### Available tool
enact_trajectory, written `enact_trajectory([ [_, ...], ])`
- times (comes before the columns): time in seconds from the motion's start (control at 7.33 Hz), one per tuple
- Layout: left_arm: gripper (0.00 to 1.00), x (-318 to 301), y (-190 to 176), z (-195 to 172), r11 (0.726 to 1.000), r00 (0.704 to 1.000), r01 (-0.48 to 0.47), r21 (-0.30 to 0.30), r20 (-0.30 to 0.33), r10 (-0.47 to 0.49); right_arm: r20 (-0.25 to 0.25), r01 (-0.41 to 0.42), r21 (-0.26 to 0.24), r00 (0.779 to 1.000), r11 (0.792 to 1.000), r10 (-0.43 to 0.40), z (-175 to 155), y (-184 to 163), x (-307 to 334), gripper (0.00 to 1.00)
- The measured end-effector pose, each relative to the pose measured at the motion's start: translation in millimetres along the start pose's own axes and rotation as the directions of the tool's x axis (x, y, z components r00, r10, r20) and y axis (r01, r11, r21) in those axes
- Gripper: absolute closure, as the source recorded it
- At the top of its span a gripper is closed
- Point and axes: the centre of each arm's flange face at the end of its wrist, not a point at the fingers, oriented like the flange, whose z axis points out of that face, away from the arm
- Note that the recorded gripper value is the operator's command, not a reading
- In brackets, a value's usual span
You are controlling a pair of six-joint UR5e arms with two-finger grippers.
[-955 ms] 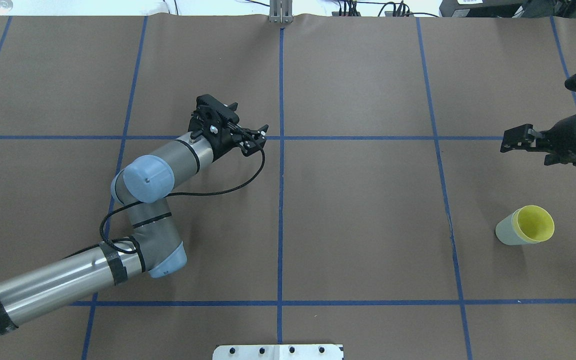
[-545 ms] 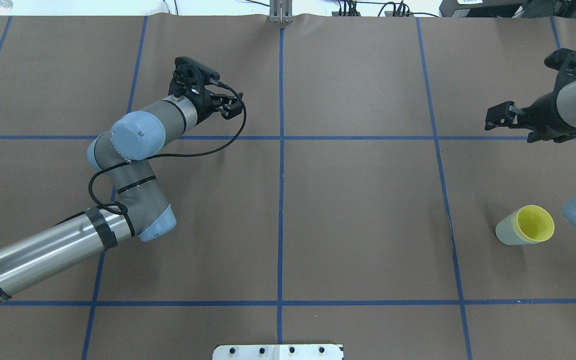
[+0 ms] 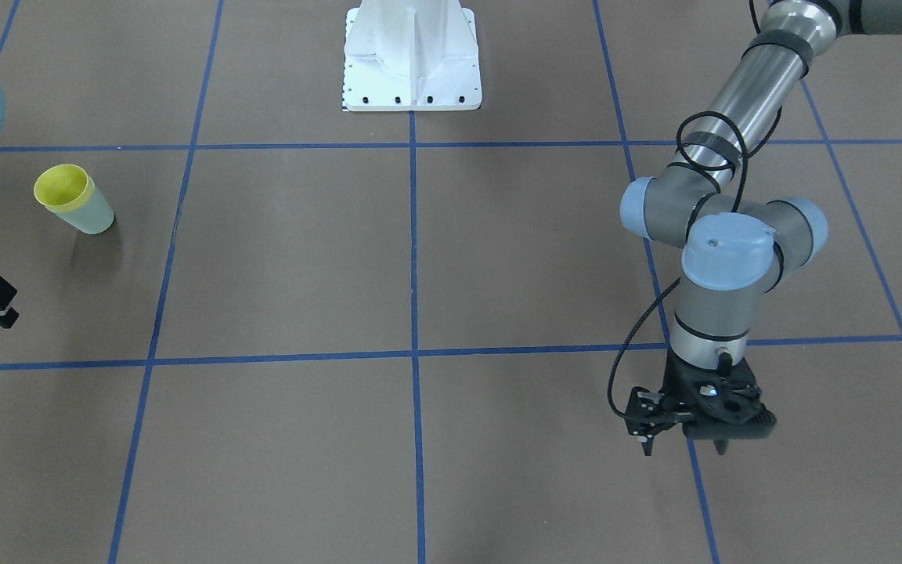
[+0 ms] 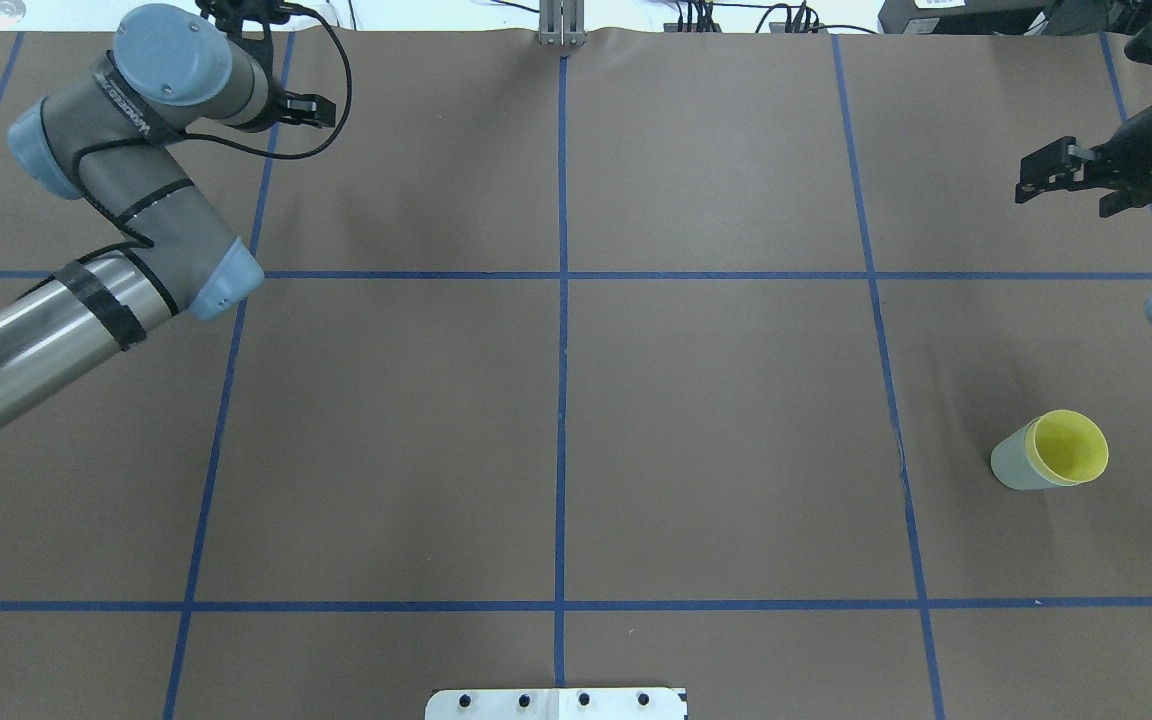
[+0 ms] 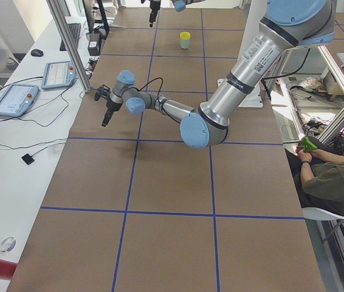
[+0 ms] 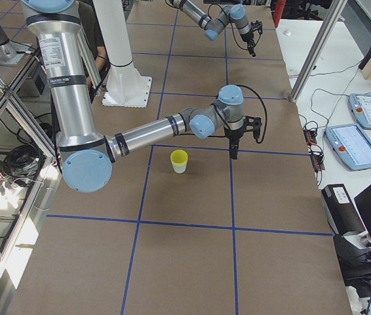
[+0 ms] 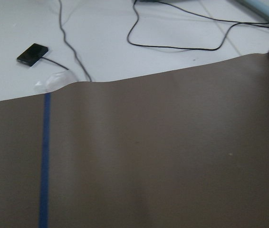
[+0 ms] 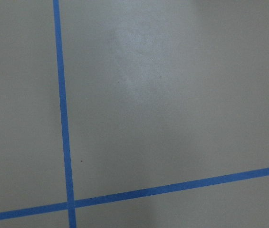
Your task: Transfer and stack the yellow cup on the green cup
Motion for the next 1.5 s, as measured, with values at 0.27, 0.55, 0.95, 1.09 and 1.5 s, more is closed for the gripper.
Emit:
enact_trajectory([
  [0.27,0.01,-85,-33,-11,0.981,1.000,0.010,-0.195,-0.005,-0.011,0.015,0.035,-0.041,0.999,0.999,-0.034,1,-18,43,0.00],
  [0.55,0.01,-191,-51,-27,0.939,0.997,-0.067,-0.338,-0.069,0.046,0.024,0.063,-0.078,0.998,0.995,-0.062,9,-29,79,0.00],
  [0.95,0.01,-336,-36,-50,0.899,0.971,-0.113,-0.422,-0.239,0.010,0.055,0.066,-0.115,0.997,0.991,-0.060,-1,-41,127,0.00],
  [1.09,0.01,-377,-26,-59,0.902,0.959,-0.132,-0.412,-0.283,0.011,0.062,0.066,-0.115,0.996,0.991,-0.059,-16,-44,144,0.00],
  [1.5,0.00,-461,7,-72,0.892,0.968,-0.246,-0.380,-0.148,0.203,0.055,0.065,-0.118,0.997,0.991,-0.059,-34,-20,173,0.00],
])
